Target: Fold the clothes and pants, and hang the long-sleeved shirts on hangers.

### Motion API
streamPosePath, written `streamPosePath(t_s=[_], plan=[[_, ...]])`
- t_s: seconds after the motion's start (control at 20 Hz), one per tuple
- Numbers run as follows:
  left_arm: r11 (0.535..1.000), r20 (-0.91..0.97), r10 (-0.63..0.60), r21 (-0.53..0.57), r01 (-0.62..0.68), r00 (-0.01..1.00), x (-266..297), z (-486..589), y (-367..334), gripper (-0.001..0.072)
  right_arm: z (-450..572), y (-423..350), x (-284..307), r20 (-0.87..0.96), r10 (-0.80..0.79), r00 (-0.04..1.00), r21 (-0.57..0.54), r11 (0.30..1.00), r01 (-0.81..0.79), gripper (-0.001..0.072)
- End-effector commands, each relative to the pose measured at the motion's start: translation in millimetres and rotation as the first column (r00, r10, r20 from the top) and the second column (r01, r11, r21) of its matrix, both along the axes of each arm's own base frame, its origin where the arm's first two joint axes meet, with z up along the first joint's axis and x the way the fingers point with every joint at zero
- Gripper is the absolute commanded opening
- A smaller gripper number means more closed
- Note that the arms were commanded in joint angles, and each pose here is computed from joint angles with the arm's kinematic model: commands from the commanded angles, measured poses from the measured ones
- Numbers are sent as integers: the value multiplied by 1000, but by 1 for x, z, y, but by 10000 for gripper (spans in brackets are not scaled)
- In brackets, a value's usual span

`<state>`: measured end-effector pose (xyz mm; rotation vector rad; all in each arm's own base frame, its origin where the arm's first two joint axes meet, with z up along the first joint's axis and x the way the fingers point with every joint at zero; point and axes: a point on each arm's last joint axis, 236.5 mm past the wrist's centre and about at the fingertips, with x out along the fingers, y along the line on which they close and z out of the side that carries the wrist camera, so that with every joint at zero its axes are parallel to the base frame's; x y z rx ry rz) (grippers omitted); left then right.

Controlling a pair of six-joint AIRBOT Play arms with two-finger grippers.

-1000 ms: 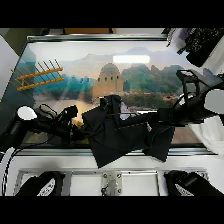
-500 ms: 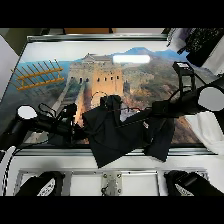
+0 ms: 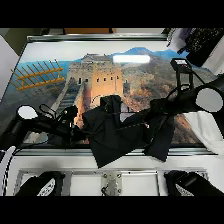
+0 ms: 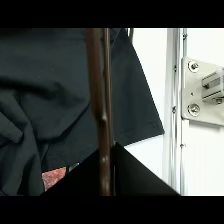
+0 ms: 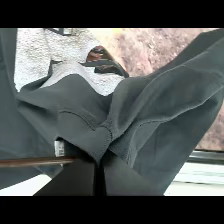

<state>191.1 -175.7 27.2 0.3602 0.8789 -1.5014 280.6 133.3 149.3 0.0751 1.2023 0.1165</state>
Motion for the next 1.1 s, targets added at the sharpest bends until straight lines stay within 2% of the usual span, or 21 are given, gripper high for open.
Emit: streamPosePath(t_s=[0.0, 0.2, 0.55, 0.65, 0.85, 1.05], plan=[[1000, 2, 2, 6, -2, 1000, 1, -1, 1, 12, 1, 17, -7, -2, 51, 999, 19, 998, -51, 15], [1000, 14, 14, 8, -14, 1000, 5, -2, 1, 12, 1, 41, -22, -32, 97, 995, 76, 993, -95, 14], [1000, 24, 24, 10, -24, 999, 8, -3, 1, 12, 4, 63, -30, -15, 127, 992, 108, 986, -125, 15], [1000, 21, 25, 12, -25, 999, 8, -3, 1, 12, 1, 55, -34, -35, 116, 993, 76, 991, -113, 14], [997, 12, 75, 15, -75, 997, 15, -3, 10, 12, 5, 10, -41, -43, -4, 999, -50, 999, 2, 15], [997, 12, 81, 15, -81, 997, 16, -3, 10, 12, 6, 5, -45, -48, -9, 999, -59, 998, 6, 14]])
